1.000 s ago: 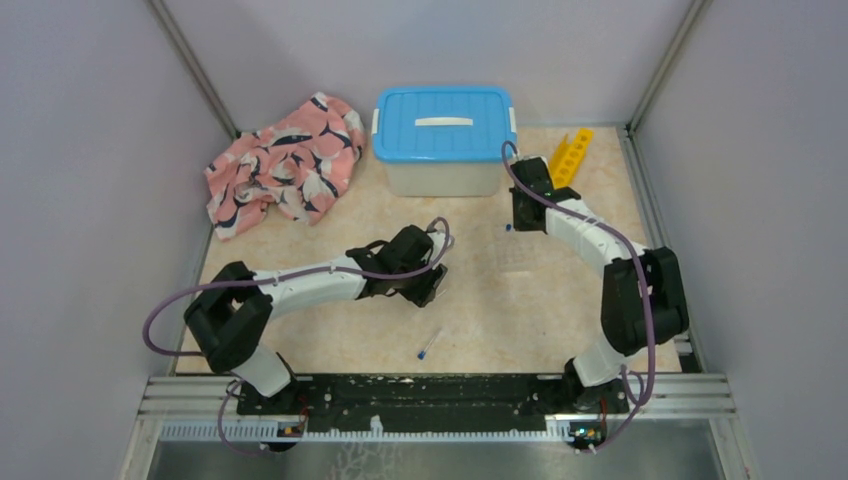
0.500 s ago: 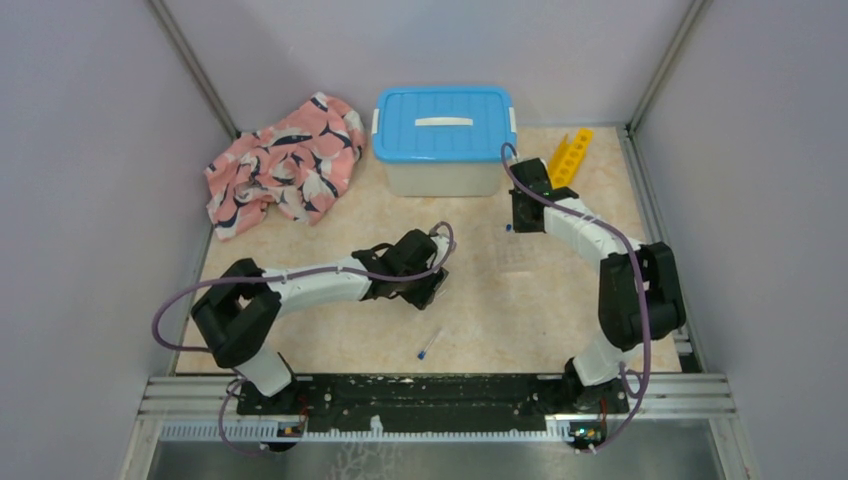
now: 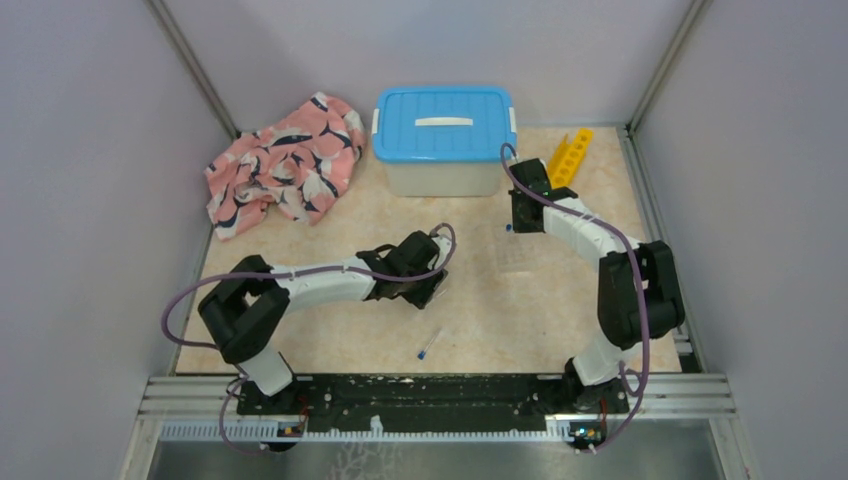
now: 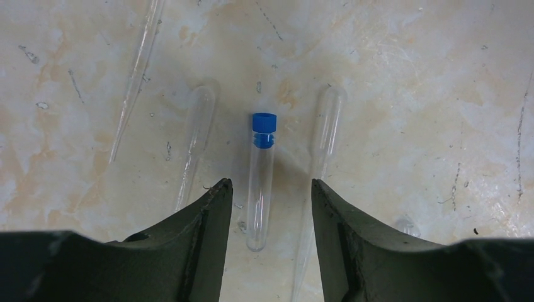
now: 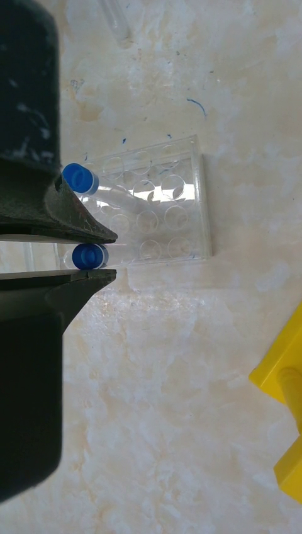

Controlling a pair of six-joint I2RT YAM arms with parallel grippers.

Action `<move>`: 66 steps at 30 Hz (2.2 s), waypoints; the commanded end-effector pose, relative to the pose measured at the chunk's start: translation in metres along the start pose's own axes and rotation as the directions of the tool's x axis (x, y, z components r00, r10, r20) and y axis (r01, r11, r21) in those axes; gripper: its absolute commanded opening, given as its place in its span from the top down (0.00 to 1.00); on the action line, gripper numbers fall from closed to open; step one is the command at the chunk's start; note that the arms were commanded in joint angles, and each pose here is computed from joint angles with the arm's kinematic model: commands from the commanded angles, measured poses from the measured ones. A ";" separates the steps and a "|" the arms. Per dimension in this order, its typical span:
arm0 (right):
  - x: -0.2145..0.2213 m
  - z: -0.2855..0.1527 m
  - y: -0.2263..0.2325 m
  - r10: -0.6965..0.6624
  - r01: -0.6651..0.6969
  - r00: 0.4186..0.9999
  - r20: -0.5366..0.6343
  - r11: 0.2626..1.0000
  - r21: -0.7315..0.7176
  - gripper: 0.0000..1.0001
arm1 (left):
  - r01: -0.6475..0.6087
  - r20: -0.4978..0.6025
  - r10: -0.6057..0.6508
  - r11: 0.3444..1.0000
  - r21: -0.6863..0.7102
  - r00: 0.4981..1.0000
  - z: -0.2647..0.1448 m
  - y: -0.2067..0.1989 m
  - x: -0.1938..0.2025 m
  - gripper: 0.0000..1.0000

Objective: Organize the chemistry lab equipment
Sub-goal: Insert the test tube into the slot of the test tube rack, then pick up the test tube at the center of the board.

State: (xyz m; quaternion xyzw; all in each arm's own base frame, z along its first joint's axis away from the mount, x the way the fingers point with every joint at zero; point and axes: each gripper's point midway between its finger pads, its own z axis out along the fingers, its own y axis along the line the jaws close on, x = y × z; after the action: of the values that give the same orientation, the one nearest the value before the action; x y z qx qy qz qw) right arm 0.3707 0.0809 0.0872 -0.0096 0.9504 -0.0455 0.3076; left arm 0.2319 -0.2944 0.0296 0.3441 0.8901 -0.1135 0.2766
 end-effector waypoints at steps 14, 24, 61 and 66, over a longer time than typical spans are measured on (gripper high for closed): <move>-0.001 0.005 0.002 0.021 -0.021 1.000 0.005 1.000 -0.013 0.70 | -0.018 0.000 0.018 1.000 -0.020 1.000 0.010 0.001 0.002 0.54; -0.009 -0.001 0.002 0.042 -0.041 0.998 0.042 0.999 -0.019 0.65 | -0.011 -0.015 0.011 1.000 -0.026 1.000 0.012 0.002 0.008 0.74; -0.072 -0.134 0.040 0.188 -0.073 0.930 0.317 0.937 -0.342 0.56 | -0.019 0.429 0.062 0.994 -0.104 0.901 -0.085 0.019 -0.101 1.00; -0.056 -0.158 0.084 0.139 0.025 0.944 0.301 0.876 -0.482 0.56 | -0.096 0.524 0.158 0.985 -0.143 0.837 -0.106 0.020 -0.125 1.00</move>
State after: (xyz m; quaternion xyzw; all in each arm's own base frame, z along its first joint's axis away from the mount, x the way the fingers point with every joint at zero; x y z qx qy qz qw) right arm 0.3430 0.1386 0.2055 -0.0173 0.8906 0.1181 0.4389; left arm 0.2707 -0.3006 0.1598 0.3167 0.8043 -0.1393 0.4831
